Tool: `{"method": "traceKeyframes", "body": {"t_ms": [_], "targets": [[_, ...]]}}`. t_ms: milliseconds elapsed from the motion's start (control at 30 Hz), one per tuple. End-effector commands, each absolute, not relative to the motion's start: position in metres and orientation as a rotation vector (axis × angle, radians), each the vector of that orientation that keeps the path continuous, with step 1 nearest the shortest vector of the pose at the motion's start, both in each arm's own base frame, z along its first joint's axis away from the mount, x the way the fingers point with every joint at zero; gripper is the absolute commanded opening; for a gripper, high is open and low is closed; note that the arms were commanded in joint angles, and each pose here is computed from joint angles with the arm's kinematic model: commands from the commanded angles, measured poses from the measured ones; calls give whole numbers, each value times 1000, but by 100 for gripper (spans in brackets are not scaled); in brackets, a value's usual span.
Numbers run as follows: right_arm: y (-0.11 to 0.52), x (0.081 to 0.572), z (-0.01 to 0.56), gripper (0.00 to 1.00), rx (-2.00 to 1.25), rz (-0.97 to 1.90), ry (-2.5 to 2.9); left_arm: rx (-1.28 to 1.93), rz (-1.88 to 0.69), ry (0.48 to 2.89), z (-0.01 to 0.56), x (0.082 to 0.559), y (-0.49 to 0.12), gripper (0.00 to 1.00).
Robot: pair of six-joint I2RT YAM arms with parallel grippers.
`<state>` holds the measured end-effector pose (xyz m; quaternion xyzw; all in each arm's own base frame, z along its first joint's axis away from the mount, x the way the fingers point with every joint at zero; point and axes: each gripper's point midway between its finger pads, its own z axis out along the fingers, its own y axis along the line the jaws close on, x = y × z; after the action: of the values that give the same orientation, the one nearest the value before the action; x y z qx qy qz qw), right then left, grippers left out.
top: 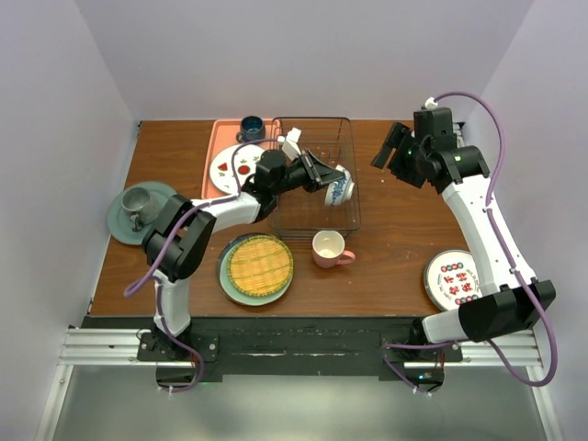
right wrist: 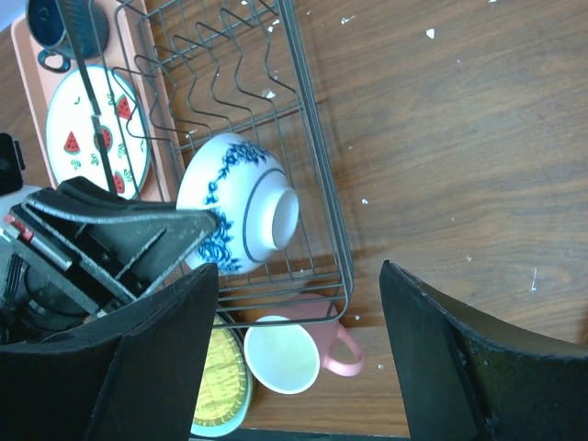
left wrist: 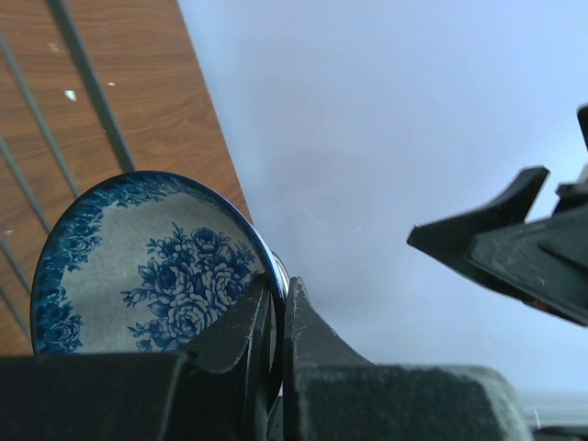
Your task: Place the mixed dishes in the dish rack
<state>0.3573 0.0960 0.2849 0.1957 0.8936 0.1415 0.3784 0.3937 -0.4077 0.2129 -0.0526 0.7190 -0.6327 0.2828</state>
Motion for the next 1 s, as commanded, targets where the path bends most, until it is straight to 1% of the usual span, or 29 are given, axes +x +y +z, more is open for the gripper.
{"method": "traceKeyframes", "body": {"t_ms": [0,200,433,633,900,967], "targets": [[94,360,294,75,501,376,2238,-289,-1656,1875,228,418,-405,0],[93,362,289,75,501,369,2249,-363,-1567,1962,198,432,-406,0],[93,365,281,75,489,368,2272,-341,-1563,1964,186,445,-415,0],[92,365,278,75,480,357,2280,-415,-1544,1980,172,446,-411,0],[92,364,269,75,473,347,2306,-609,-1549,2004,149,437,-395,0],[92,364,267,75,472,347,2311,-638,-1566,1983,154,436,-391,0]]}}
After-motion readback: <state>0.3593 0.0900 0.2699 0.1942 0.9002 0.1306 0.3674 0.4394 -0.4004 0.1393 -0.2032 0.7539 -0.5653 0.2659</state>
